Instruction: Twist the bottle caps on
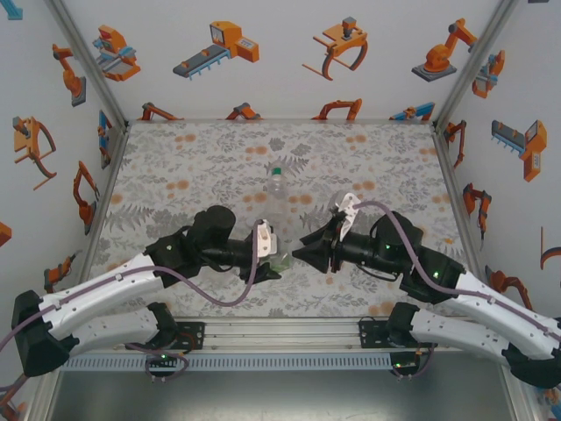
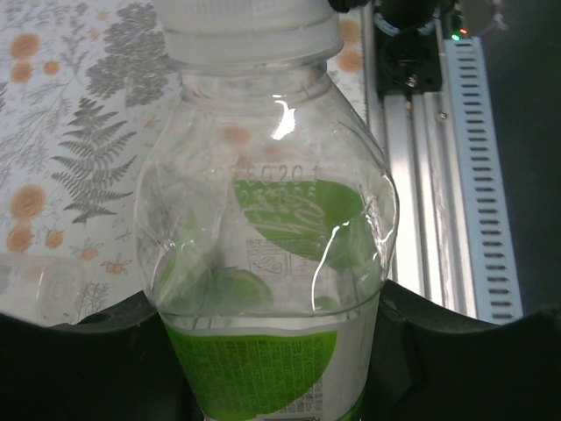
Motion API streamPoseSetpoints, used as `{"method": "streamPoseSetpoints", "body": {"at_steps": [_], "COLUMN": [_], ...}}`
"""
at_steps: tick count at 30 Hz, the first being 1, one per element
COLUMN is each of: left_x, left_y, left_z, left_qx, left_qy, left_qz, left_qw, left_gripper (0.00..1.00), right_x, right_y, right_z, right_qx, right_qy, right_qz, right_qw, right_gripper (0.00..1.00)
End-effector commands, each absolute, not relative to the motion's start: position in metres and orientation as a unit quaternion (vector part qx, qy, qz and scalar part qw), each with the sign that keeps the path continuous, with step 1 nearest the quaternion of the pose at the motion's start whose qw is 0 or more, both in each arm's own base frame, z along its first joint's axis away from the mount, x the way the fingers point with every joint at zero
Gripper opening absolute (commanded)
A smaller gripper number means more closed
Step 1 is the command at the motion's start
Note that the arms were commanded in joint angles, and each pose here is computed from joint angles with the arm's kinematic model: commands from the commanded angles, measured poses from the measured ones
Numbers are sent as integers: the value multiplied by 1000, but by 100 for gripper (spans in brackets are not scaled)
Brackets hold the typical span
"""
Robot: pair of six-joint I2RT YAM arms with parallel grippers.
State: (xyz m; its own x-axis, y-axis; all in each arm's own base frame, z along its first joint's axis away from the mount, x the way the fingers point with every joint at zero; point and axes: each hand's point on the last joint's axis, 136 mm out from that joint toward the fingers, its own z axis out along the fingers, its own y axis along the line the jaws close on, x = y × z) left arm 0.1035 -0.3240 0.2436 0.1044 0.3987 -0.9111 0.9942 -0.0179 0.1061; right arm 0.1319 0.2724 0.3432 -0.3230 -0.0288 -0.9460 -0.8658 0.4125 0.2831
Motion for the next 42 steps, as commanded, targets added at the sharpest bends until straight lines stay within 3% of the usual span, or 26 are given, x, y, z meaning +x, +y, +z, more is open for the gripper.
{"method": "streamPoseSetpoints", "body": {"at_steps": [1,11,14,17,25,42], "left_x": [111,128,132,134,134,138], "left_y": [-337,-340,-339,-339,-343,-347], "left_z": [267,263,262,260,262,272], "left_qx": [588,569,561,558,557,538], "left_qy": [549,578,587,592,592,595], "left_qz": [-375,-350,-343,-341,-347,-359], "left_qw": [461,470,472,471,468,477], "left_gripper": [0,0,0,0,0,0], "right_x": [185,194,195,195,191,187], "right_y": [248,260,260,260,265,278], "right_z": [335,331,333,336,346,338], "right_qx": [-103,-46,-45,-52,-77,-104], "right_qy": [764,785,783,779,763,752], "right_qz": [411,428,428,428,441,456], "right_qw": [486,445,449,456,467,464], "right_gripper": [0,0,25,41,59,62]}}
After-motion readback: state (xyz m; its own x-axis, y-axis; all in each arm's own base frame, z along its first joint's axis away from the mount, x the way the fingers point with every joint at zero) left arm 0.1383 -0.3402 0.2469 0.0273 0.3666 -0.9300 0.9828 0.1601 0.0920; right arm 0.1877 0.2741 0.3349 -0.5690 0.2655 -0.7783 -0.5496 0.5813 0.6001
